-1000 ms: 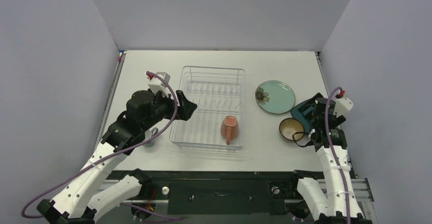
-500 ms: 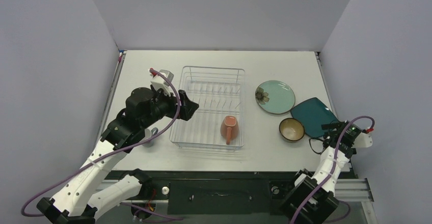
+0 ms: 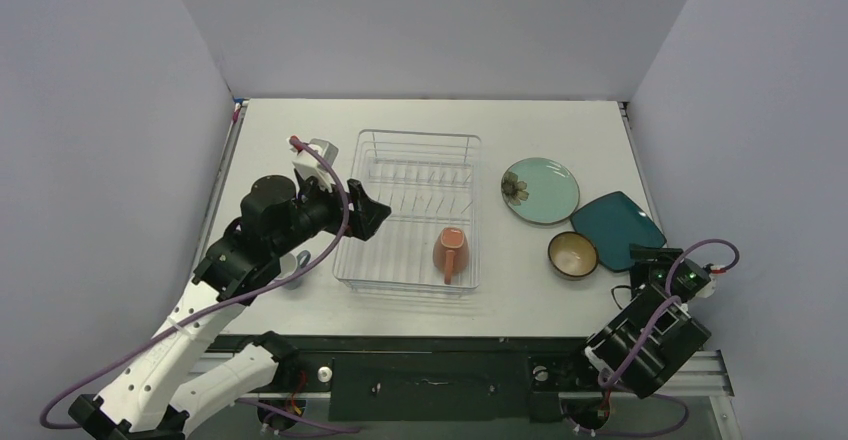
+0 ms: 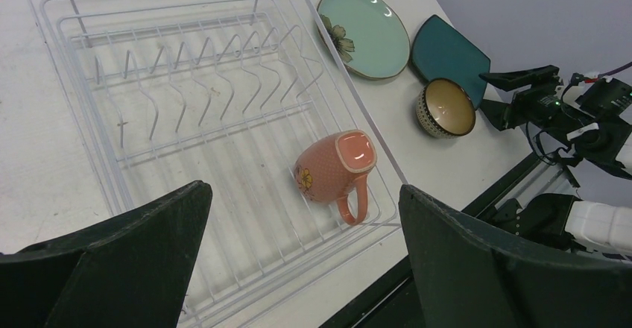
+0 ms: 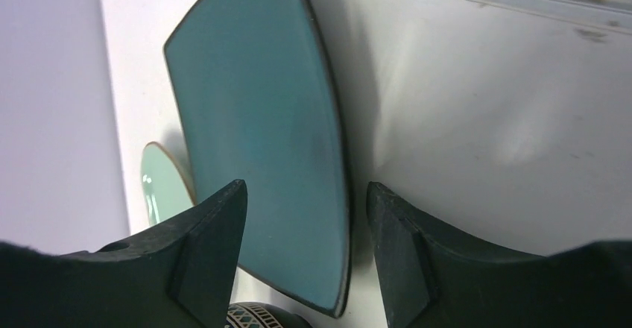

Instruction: Load the mixed dishes into the dish rack

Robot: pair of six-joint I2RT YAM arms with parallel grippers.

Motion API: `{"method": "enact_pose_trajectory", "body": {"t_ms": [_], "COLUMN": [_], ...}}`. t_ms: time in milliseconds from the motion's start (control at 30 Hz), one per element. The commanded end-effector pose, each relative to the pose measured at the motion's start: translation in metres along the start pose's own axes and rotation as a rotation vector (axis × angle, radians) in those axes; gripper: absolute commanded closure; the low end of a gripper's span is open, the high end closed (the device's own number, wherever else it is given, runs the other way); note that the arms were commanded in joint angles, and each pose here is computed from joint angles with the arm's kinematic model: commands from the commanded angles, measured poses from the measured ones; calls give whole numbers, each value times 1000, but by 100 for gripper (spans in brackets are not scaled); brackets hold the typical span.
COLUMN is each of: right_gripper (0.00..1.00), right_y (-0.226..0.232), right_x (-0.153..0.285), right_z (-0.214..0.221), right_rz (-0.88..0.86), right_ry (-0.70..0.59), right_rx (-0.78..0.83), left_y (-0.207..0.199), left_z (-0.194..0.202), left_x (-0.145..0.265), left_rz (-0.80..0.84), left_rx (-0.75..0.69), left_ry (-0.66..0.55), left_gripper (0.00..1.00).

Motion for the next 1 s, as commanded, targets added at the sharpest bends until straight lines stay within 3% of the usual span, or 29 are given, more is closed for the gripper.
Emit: {"method": "enact_pose_trajectory", "body": {"t_ms": [0, 267, 333, 433, 567, 967], "right_gripper": [44, 52, 59, 81, 99, 100], "right_y": [3, 0, -2, -4, -4, 20], "right_x": [-6, -15, -18, -20, -20, 2], "right_z": [17, 29, 30, 32, 30, 1], "right_rz": [-108, -147, -147, -146, -138, -129], "right_ry": [30, 76, 78, 85, 80, 11], "right_rx": [-33, -83, -92, -95, -90, -70], "left_y": [-14, -17, -16, -14, -13, -12], "left_z": [-11, -13, -12, -9, -8, -5], "left_x": [5, 6, 7, 8, 8, -3], "left_rz": [54, 65, 63, 53, 48, 57], "left_rx": [-23, -9, -6, -5, -3, 3], "left_ry": [-28, -37, -34, -31, -30, -15], "left_gripper": [4, 3, 3, 4, 3, 4]}}
Point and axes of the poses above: each gripper's point midway between its finger pads, its own x axis back along the fingers, its own y axis along the line the jaws close on, z = x × y, the point moved 3 cm from there along x, back along the fingers, and after that the axes turned 13 degrees about x, right-handed, at the moved point
